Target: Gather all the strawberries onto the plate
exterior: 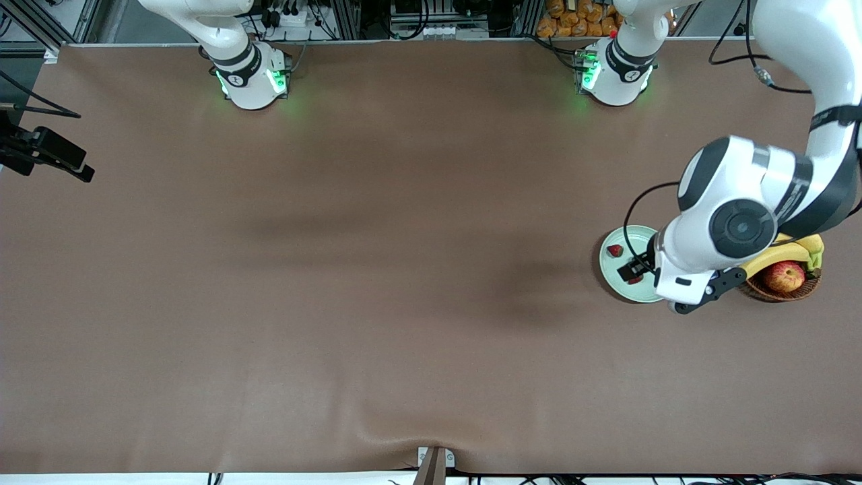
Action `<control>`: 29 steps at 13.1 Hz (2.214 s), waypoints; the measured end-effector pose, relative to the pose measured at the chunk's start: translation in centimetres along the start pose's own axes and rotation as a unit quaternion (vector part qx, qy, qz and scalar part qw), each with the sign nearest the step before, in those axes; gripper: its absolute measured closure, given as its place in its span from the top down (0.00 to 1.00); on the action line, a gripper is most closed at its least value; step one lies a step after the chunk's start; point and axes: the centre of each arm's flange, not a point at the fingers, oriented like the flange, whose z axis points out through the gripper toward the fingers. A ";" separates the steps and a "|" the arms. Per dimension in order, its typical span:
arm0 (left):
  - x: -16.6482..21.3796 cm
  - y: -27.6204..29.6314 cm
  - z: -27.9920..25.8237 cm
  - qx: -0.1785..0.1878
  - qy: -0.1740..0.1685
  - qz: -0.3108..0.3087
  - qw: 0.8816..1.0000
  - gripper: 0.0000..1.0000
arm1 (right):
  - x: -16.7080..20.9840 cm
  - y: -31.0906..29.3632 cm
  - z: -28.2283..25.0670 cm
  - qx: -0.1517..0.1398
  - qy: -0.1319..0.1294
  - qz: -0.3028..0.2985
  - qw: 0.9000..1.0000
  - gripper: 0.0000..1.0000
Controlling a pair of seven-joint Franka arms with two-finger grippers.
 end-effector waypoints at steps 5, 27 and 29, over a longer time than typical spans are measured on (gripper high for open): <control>-1.1 -2.0 -7.8 -0.016 0.025 0.066 0.997 1.00 | 0.0 -0.4 0.0 0.000 0.001 -0.004 1.000 1.00; -4.9 -18.4 -18.4 -0.083 0.050 0.222 0.970 1.00 | 0.0 -0.1 0.0 0.000 -0.001 -0.001 1.000 1.00; -6.5 -18.7 -18.4 -0.081 0.050 0.227 0.969 1.00 | 0.0 -0.1 0.0 0.000 -0.002 -0.001 1.000 1.00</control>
